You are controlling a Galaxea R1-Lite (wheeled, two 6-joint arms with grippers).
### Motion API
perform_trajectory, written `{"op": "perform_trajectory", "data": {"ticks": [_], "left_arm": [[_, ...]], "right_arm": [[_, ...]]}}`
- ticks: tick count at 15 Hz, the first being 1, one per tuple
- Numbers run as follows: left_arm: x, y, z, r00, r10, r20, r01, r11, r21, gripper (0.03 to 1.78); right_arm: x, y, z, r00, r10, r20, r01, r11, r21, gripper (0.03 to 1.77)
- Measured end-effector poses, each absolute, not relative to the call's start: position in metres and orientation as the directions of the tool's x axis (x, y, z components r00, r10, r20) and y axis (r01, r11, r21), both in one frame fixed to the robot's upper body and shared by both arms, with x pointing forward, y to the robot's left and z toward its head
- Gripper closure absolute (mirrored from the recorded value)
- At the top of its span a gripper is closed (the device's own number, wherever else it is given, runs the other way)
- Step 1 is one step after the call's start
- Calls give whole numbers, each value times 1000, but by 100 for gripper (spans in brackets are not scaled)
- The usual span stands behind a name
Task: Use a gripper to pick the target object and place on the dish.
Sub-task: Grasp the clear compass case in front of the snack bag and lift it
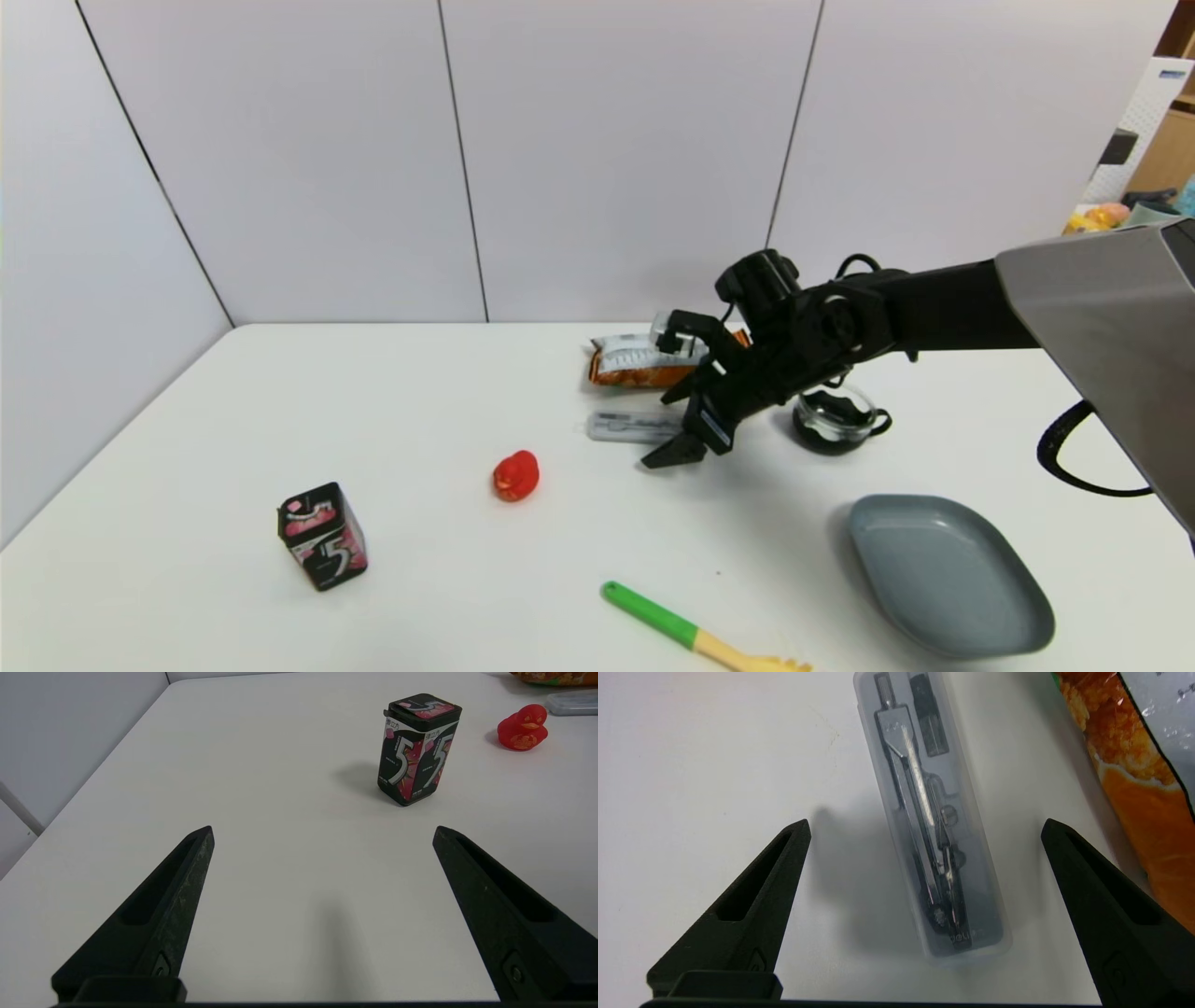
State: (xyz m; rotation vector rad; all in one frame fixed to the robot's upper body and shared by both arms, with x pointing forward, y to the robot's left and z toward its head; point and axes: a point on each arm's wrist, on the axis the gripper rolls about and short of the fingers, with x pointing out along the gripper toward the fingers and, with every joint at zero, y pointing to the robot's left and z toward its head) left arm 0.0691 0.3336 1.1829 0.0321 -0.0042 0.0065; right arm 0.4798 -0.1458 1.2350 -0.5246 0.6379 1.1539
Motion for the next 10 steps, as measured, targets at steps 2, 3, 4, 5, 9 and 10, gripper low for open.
{"op": "perform_trajectory", "data": {"ticks": [2,3,4,5,9,10], "left_arm": [[69,334,1183,1000,7,4,-7,999,32,12],[69,334,1183,1000,7,4,-7,999,32,12],[69,334,1183,1000,7,4,-7,999,32,12],[69,334,1183,1000,7,4,-7,999,32,12],[69,334,1183,1000,7,4,-7,999,32,12],[69,334,1183,1000,7,4,-7,999,32,12]], "right_arm": [[482,-144,1235,273,664,-696,-944,324,-62,9],[483,-144,1235,273,662,-698,-944,324,-62,9],[483,-144,1234,273,662,-698,-944,324,-62,9],[484,-144,1233,273,661,-699,-944,324,-62,9],[485,-144,1231,277,653,-705,-943,326,-69,9],[485,-144,1230,279,649,-708,-942,328,-71,9]]}}
